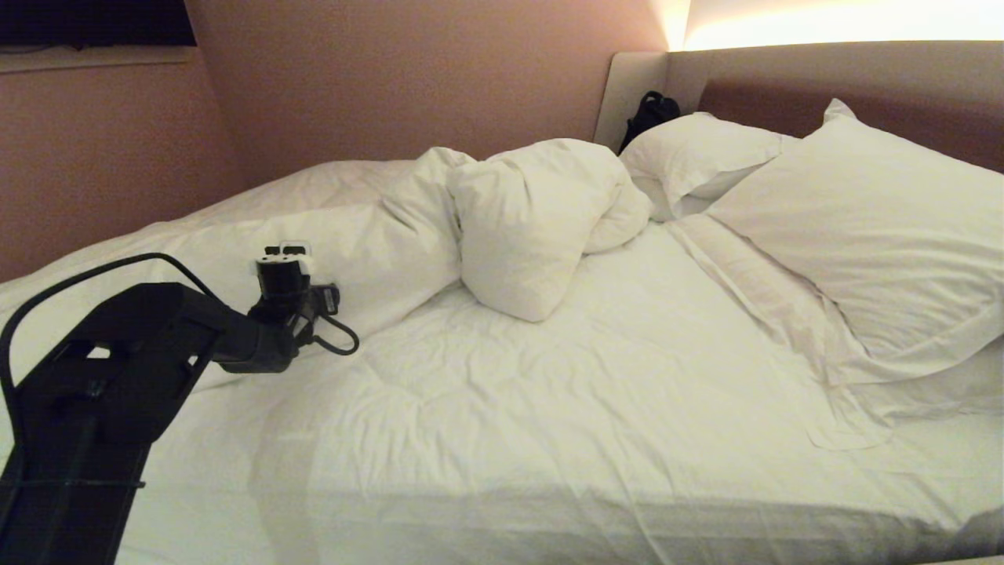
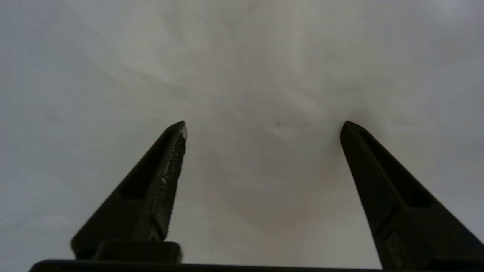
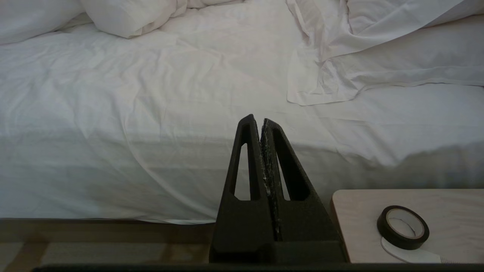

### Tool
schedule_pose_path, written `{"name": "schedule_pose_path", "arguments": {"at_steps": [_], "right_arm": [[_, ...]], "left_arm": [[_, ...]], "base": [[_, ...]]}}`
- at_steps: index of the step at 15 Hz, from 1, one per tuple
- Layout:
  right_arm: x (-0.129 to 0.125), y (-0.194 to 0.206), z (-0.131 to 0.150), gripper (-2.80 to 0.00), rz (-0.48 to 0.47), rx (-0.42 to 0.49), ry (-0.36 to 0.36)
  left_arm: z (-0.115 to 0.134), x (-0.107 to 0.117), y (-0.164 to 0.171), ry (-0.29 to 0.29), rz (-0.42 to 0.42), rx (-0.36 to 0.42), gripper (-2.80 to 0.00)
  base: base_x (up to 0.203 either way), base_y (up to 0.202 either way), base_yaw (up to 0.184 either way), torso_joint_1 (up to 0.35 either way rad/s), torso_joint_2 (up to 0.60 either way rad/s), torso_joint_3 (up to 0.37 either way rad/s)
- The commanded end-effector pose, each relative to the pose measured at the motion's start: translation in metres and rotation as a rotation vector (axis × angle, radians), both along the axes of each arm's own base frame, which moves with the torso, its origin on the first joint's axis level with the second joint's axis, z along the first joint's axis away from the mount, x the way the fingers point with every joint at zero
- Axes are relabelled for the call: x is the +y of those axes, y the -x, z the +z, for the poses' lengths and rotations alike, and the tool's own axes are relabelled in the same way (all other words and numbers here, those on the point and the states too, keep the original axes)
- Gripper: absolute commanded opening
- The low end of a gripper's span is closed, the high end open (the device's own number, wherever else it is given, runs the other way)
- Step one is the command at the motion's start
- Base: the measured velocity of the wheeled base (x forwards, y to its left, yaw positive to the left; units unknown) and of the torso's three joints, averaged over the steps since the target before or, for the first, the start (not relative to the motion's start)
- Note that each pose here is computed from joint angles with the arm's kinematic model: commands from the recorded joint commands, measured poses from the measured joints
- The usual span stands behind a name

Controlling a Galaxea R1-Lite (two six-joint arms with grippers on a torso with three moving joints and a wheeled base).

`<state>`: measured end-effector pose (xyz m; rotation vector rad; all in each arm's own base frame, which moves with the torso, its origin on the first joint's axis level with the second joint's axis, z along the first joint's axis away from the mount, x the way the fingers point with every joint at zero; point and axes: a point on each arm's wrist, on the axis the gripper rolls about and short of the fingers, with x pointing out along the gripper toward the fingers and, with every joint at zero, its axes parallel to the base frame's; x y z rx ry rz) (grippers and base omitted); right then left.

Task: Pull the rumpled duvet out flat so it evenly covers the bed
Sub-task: Hold the folded corner of the quilt

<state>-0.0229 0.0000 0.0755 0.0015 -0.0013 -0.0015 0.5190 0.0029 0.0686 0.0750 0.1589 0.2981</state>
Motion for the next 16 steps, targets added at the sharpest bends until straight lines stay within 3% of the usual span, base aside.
{"name": "schedule_pose_path", "arguments": {"at_steps": [1, 9, 16], "right_arm": [[0.000, 0.000, 0.000, -2.80, 0.000, 0.001, 0.000], [0.000, 0.000, 0.000, -2.80, 0.000, 0.001, 0.000], [0.000, 0.000, 0.000, -2.80, 0.000, 0.001, 0.000]], "left_arm": [[-0.013, 0.000, -0.005, 0.000, 0.003, 0.010, 0.00], [-0.038, 0.007, -0.027, 0.003, 0.029, -0.021, 0.00], [-0.060, 0.007, -0.032, 0.002, 0.028, 0.026, 0.00]], "base": [[0.000, 0.000, 0.000, 0.000, 0.00, 0.000], [0.000, 0.000, 0.000, 0.000, 0.00, 0.000], [0.000, 0.000, 0.000, 0.000, 0.00, 0.000]]}}
